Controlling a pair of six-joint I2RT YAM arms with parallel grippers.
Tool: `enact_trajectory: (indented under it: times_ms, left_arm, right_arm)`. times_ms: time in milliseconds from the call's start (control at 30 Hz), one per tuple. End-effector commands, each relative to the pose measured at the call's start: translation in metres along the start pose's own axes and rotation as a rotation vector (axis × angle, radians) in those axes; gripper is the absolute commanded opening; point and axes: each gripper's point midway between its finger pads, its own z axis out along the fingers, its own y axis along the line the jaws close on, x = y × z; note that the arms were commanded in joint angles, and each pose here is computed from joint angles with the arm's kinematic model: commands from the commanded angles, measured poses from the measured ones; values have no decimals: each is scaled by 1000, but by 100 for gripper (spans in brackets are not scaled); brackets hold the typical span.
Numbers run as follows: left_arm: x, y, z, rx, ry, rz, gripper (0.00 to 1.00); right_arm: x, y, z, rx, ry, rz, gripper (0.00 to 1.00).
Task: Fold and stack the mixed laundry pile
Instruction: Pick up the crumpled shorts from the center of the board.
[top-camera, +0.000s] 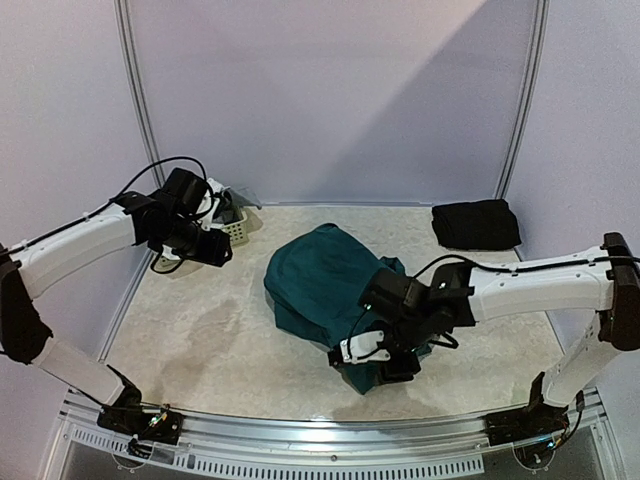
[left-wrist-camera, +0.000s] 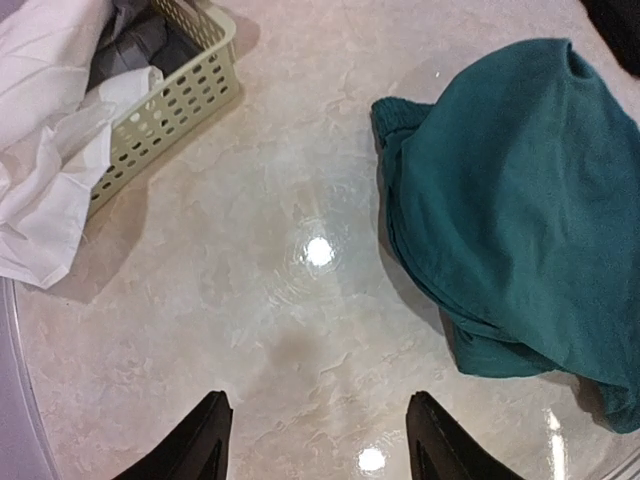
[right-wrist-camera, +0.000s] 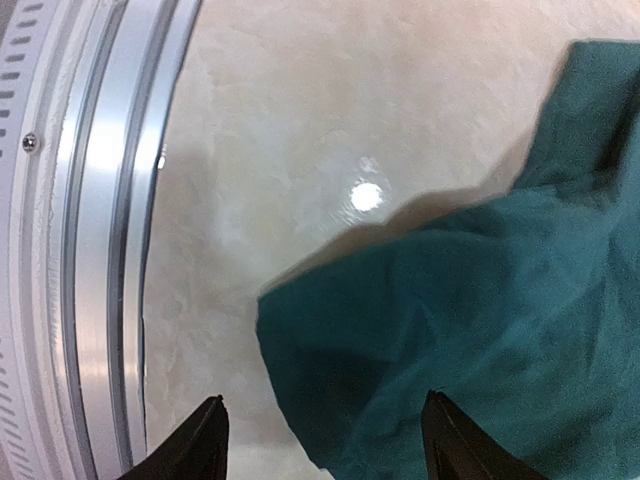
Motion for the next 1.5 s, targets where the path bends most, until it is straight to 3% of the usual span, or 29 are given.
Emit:
enact_trajectory:
  times_ms: [0,333,667,733,767,867,933,1067,1133,1333,1467]
  left_arm:
    - [-5,7,-29,-2,-74,-54,61]
    - [14,20,-47,-40,-77,-41,61]
    - [21,20,-47,-37,-67,-37,62]
    - [23,21,-47,-39,-67,-37,62]
    - [23,21,-46,-38,-68,-38,62]
    - [23,17,-42,-16,-69,-29,62]
    - [23,12,-36,7,-59,-4,62]
    - [24,2,-20,41,-14,56,61]
    - [26,-10,-8,91,15,101,62]
    - [38,-61,22,214,44,401,62]
    - [36,-85,41,203,-11,576,61]
  right_arm:
    - [-12,6,14,90,35,-13,64]
    - [-5,31,52,-44,118,25,58]
    - [-7,23,78,-32,165,93,56]
    - [-1,12,84,10,206,121,39]
    - [2,8,85,17,217,136,25]
    - [13,-11,79,28,240,197,8]
    - [21,-31,60,39,225,249,1]
    - [25,-68,-6,83,96,298,0]
    - [28,-95,-51,189,31,316,0]
    - [55,-180,-196,496,-207,481,0]
    - [75,-212,-249,620,-280,546,0]
